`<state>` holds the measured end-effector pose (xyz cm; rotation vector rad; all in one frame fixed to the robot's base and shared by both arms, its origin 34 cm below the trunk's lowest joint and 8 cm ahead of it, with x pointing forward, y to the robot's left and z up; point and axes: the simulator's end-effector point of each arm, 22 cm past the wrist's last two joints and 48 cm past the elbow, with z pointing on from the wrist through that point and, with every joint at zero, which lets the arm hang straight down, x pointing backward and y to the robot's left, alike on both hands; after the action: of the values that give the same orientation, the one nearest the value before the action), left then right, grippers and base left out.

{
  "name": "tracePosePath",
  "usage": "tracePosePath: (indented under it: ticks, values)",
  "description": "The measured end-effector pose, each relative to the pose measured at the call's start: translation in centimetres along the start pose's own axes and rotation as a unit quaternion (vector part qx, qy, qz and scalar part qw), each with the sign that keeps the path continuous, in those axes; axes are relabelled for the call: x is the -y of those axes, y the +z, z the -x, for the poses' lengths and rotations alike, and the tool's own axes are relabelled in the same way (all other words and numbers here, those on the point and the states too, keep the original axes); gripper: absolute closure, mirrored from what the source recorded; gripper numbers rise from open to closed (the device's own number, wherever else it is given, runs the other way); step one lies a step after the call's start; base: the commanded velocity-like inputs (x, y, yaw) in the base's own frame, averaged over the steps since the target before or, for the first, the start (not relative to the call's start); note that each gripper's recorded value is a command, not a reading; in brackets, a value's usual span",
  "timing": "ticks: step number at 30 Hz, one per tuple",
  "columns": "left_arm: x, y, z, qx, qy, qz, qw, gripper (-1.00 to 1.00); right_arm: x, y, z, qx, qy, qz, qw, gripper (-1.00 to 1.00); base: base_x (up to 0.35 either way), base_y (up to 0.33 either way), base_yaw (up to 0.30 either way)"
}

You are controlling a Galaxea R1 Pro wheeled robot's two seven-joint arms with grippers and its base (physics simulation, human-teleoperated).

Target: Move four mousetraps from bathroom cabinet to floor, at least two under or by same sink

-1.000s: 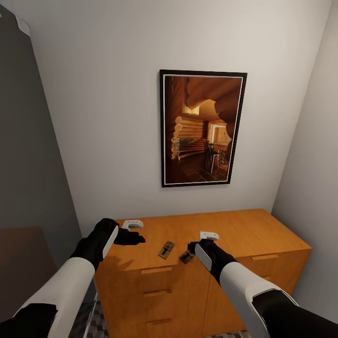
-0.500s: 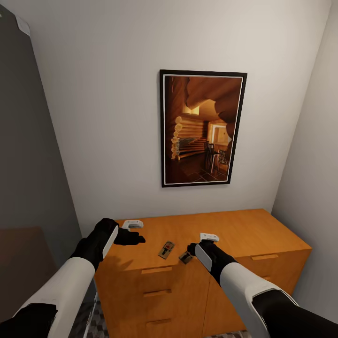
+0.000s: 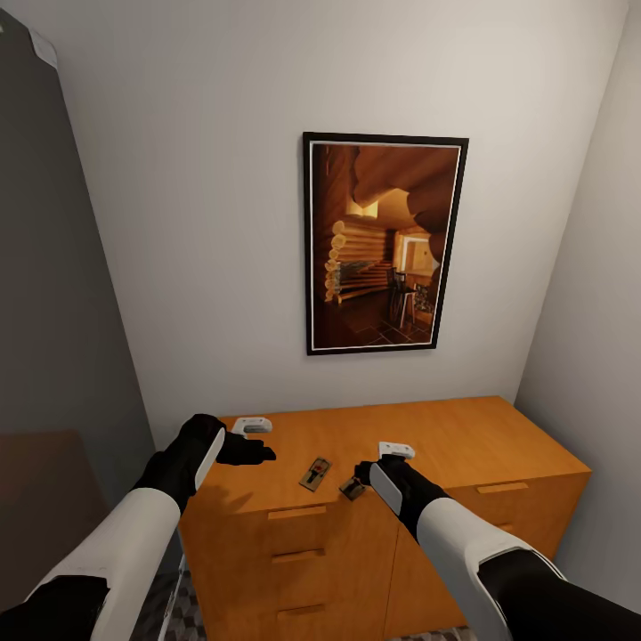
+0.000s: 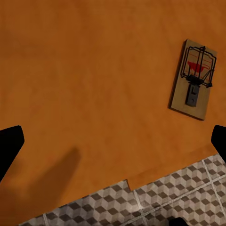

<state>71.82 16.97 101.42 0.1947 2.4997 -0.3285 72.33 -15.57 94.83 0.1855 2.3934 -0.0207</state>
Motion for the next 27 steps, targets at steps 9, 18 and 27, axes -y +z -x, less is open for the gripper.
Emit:
tracePosePath:
  ticks: [9, 18, 27]
  values:
    - [0.0, -0.01, 0.02, 0.0, 0.0, 0.0, 1.0, -1.0, -0.28, -0.07, 0.28, 0.003, 0.0, 0.005, 1.0, -1.0, 0.0, 0.0, 0.0]
    - [0.01, -0.03, 0.06, 0.001, 0.0, 0.0, 1.0, -1.0, -0.51, -0.16, 0.61, 0.007, -0.001, 0.01, 0.9999, -1.0, 0.0, 0.011, 0.0]
    - [0.02, -0.06, 0.13, 0.002, 0.0, 0.0, 1.0, -1.0, -0.55, -0.18, 0.71, 0.008, -0.001, 0.01, 0.9999, -1.0, 0.0, 0.178, 0.0]
